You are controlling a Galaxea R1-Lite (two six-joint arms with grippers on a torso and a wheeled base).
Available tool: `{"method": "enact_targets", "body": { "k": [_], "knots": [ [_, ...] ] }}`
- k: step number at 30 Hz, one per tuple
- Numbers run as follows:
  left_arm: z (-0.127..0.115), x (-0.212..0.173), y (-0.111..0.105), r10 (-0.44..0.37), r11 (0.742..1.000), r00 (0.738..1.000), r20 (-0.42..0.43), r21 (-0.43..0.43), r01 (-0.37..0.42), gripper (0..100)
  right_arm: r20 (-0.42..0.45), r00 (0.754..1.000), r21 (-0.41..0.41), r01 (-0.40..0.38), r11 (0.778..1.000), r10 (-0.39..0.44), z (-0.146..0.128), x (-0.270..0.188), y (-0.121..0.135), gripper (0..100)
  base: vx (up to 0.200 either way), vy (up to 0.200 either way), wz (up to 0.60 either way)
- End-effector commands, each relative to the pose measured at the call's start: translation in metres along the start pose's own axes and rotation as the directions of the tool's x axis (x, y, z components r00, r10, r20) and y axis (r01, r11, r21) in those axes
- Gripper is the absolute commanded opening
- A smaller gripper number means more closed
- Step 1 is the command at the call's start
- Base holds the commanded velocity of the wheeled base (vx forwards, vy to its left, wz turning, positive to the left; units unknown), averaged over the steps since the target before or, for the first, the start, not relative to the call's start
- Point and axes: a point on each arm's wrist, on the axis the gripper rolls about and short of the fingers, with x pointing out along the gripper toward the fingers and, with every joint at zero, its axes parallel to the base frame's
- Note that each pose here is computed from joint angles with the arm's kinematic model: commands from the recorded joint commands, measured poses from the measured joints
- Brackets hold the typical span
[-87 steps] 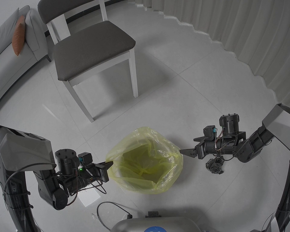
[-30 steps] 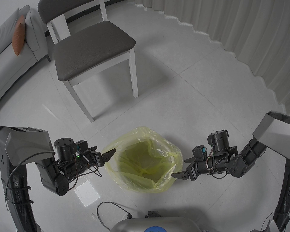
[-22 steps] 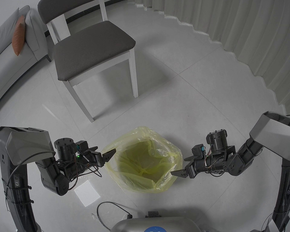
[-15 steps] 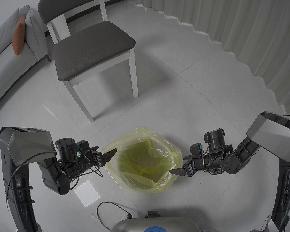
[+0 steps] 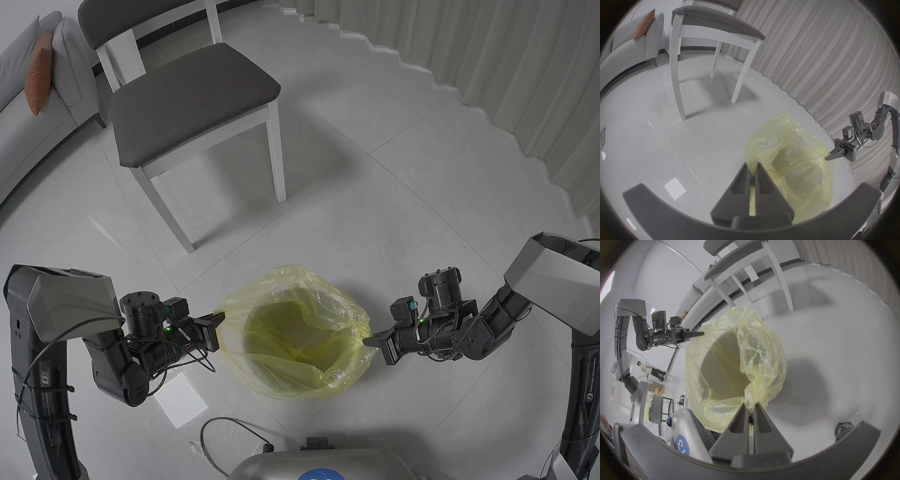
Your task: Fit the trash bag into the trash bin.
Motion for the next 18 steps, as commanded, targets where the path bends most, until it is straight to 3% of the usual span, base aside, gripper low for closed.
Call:
{"method": "enact_targets", "body": {
  "k": [1,18],
  "knots": [
    [-0.003,0.002,0.002,0.003,1.0,1.0,-0.007,-0.005,-0.003,0,-0.001,1.0,0.001,0.001,1.0,-0.001,-0.001,0.001,-0.001,0,0.0,0.0,0.0],
    [-0.022,0.037,0.009,-0.013,1.0,1.0,-0.014,-0.01,0.013,0,-0.021,0.999,0.038,0.029,0.999,-0.028,-0.016,0.025,-0.03,0,0.0,0.0,0.0]
  ]
}}
